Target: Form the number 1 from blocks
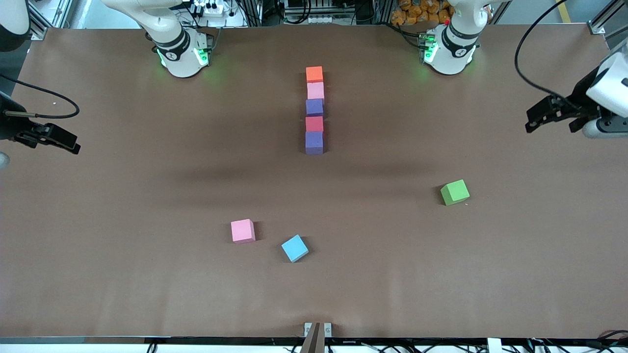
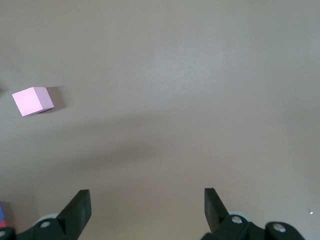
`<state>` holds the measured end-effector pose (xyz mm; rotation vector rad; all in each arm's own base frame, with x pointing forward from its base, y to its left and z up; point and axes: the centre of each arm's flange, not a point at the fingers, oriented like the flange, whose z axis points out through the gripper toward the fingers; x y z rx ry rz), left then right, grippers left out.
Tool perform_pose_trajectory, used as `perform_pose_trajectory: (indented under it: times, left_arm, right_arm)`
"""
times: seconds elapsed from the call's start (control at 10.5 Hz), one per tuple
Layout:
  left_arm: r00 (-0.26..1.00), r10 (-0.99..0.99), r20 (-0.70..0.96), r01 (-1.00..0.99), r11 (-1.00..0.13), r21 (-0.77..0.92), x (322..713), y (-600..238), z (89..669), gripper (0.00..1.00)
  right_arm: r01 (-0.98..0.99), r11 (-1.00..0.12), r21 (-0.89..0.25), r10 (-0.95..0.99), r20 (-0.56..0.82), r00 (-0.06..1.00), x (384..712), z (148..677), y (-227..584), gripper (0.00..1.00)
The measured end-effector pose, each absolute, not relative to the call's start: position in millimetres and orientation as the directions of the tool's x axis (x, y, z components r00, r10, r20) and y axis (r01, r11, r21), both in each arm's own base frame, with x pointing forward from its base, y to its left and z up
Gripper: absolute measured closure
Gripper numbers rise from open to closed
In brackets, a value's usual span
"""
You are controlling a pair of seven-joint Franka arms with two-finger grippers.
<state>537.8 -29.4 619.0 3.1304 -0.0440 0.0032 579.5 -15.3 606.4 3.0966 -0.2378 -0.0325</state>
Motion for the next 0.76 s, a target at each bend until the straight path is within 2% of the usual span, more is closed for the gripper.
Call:
perform_pose_trajectory:
  times: [0.76]
  left_arm:
    - [0.998, -0.057, 0.007, -0.057, -0.998, 0.015, 532.2, -61.3, 625.1, 0.00]
  right_arm:
    - [-0.150, -0.988, 0.038, -0.151, -0.021, 0.988, 580.5, 604.4, -14.2, 0.00]
